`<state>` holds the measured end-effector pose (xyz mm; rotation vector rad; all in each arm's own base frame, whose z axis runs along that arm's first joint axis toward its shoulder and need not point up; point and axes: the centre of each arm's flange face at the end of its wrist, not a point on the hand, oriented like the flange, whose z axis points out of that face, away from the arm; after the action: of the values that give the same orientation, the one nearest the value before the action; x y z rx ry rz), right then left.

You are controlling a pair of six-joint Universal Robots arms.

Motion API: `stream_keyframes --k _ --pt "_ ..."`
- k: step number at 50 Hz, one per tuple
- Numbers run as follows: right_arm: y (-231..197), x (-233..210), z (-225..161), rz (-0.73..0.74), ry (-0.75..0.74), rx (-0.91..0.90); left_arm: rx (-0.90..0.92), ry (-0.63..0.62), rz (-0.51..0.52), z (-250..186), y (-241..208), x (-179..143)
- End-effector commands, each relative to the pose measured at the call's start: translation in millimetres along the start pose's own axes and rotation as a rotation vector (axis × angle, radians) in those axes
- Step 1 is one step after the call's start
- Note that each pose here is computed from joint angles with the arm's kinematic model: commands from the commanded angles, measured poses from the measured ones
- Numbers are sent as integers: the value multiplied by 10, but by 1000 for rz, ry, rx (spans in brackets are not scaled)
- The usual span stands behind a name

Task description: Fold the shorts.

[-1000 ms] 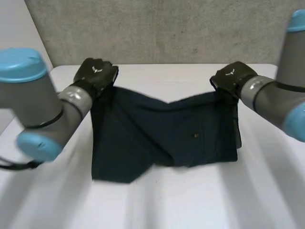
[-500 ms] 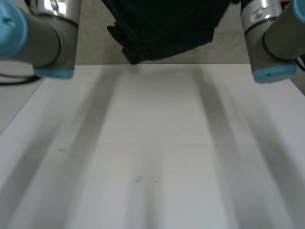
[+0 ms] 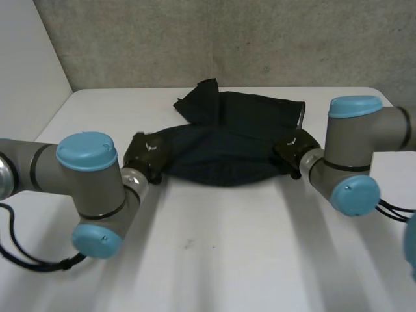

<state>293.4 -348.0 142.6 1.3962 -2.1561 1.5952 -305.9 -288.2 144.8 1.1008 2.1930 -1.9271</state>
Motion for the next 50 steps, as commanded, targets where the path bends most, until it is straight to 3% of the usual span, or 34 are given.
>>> stream_keyframes --k 1,7,13,16,24,30,40,50 --pt "-61 13 -671 5 -57 -61 -126 59 21 -558 -113 -33" --pt "3 -95 -1104 -14 -127 -119 -254 170 65 -1112 -95 71" --pt "189 -265 -1611 -172 -253 -230 -362 349 138 -1786 -69 321" --pt "299 -279 -1643 -183 -251 -247 -343 357 143 -1822 -80 355" --pt "462 -374 -1555 -152 -177 -197 -118 201 85 -1405 -387 183" --pt "515 -422 -1514 -115 -139 -166 5 35 20 -667 -431 -186" --pt "554 -458 -1477 -94 -108 -138 129 170 0 373 -187 -152" --pt "558 -452 -1448 -74 -89 -123 138 156 -5 866 112 -156"
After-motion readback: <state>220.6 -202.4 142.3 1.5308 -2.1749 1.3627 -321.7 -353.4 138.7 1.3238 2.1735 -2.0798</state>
